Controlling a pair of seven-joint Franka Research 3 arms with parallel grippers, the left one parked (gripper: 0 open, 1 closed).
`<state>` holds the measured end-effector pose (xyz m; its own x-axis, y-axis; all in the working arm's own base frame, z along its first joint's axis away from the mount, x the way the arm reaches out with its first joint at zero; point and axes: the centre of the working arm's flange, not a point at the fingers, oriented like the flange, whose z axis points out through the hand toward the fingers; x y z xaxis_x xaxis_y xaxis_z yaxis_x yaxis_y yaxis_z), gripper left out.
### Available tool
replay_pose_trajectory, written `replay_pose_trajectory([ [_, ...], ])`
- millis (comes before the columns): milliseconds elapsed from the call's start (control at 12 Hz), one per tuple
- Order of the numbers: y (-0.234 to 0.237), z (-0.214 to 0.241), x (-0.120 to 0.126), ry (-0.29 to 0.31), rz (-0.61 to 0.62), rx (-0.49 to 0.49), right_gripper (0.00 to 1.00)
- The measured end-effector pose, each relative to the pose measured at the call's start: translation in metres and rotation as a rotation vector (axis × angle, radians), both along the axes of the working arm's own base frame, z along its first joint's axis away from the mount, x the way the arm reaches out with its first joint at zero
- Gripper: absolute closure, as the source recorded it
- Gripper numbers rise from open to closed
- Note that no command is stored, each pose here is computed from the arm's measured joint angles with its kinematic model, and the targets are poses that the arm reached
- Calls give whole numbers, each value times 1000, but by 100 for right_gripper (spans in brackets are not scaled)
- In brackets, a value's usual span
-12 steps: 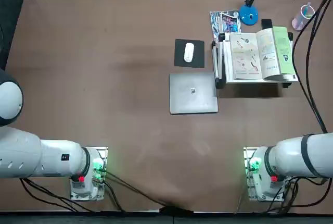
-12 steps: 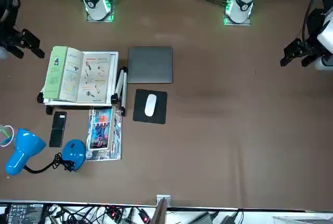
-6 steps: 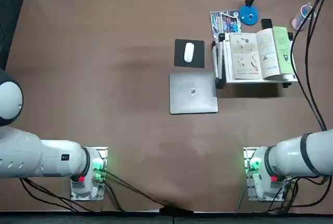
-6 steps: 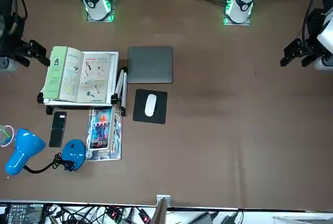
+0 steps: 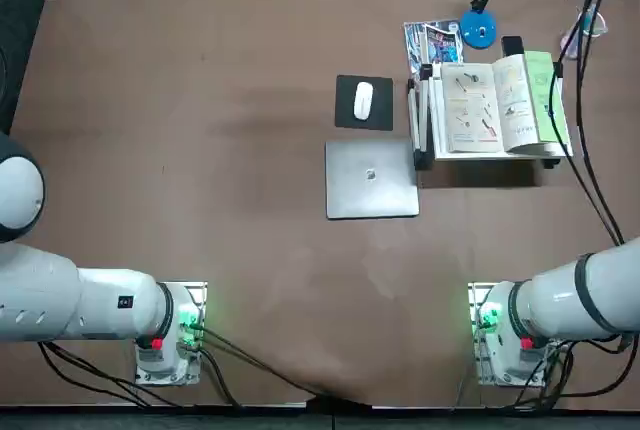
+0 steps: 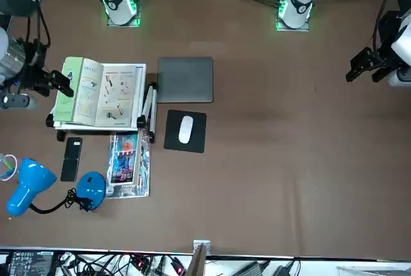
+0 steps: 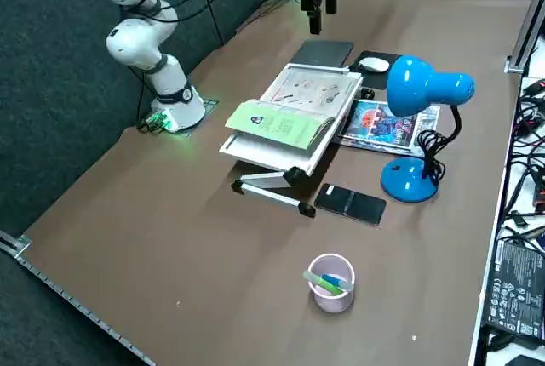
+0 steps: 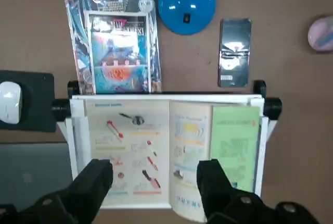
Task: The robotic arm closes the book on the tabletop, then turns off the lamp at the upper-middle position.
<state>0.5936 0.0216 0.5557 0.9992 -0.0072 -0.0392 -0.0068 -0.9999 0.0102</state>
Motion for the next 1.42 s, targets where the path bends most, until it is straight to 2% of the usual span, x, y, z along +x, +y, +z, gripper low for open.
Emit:
replay_pose_trajectory([
  [417,6,-40,16,-85,10,3,0],
  [1000,9,-96,44,-124,13,0,0],
  [1417,20,-136,43,-166,32,3,0],
])
